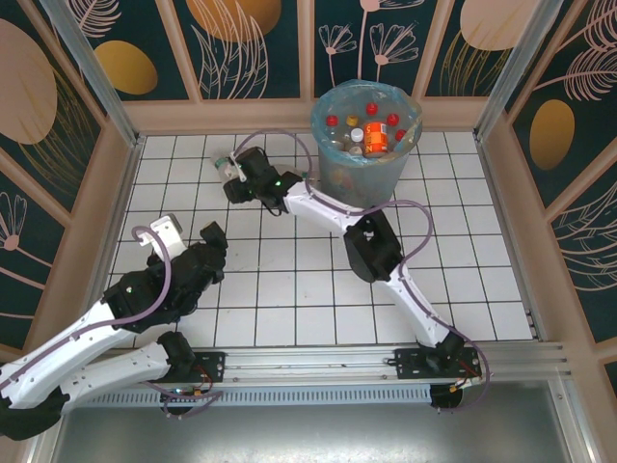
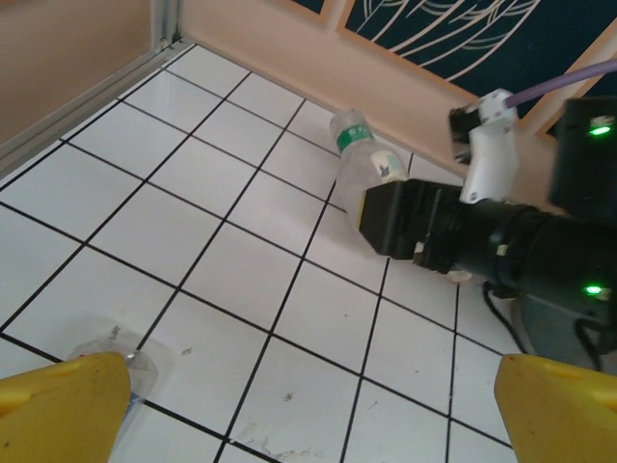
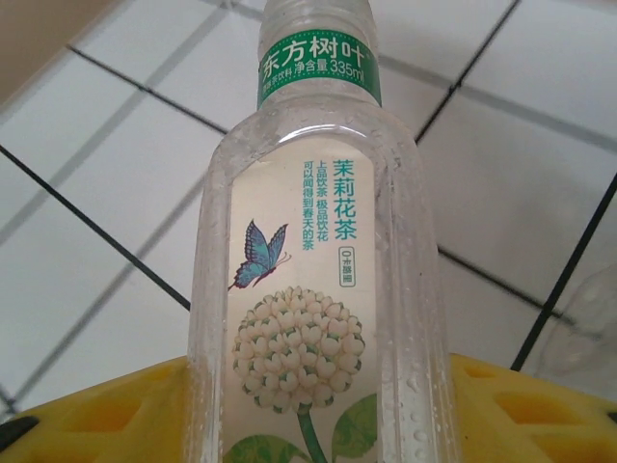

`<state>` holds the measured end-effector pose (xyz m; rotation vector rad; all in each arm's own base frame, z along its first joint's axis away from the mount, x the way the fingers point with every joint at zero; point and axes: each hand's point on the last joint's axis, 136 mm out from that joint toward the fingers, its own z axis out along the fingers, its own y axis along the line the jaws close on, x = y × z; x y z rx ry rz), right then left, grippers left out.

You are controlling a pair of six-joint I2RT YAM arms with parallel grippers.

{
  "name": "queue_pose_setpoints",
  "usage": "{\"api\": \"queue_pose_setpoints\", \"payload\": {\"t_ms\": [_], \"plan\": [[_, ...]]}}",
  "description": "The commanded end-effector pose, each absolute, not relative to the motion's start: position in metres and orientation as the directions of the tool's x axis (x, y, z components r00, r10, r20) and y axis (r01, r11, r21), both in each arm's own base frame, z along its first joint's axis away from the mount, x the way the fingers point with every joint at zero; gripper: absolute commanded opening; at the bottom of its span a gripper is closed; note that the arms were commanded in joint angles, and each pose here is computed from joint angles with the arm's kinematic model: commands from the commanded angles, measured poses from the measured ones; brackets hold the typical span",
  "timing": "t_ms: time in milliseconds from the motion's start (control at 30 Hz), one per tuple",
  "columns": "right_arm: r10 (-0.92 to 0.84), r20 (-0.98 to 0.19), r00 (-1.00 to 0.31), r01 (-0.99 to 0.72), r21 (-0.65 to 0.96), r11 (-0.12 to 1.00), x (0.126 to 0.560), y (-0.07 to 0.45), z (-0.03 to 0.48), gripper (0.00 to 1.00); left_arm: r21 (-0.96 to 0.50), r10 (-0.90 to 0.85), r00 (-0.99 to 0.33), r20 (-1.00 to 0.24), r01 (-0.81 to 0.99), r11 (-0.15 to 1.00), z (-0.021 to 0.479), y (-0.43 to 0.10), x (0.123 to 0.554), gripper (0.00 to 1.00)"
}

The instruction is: Put the plastic bottles in the bin

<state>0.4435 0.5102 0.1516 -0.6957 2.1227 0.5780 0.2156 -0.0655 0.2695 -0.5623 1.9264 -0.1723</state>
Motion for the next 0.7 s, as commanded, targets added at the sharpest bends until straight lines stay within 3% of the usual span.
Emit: {"api": "queue_pose_setpoints", "payload": {"t_ms": [0, 200, 367, 533, 667], "plan": [[-0.185, -0.903, -0.389, -0.681, 0.147, 0.718, 0.437, 0.489, 0.269, 0.5, -0.371, -0.446, -0.27, -0.853, -0.287, 0.883, 0.301, -0.062, 0.219, 0.97], [-0.141, -0.944, -0.299, -0.673, 0.104, 0.732, 0.427, 0.434, 0.353, 0.47, -0.366, -0.411, -0.249, -0.877, -0.207, 0.907, 0.35, -0.082, 0.231, 0.96], [-0.102, -0.957, -0.271, -0.624, 0.094, 0.776, 0.434, 0.357, 0.407, 0.47, -0.315, -0.308, -0.307, -0.901, -0.026, 0.949, 0.374, -0.139, 0.252, 0.96], [-0.091, -0.949, -0.302, -0.507, 0.079, 0.858, 0.453, 0.254, 0.425, 0.47, -0.243, -0.165, -0.411, -0.896, 0.145, 0.959, 0.371, -0.217, 0.279, 0.94], [-0.087, -0.92, -0.382, -0.45, 0.103, 0.887, 0.463, 0.196, 0.408, 0.48, -0.245, -0.124, -0.451, -0.884, 0.221, 0.944, 0.363, -0.263, 0.296, 0.93]]}}
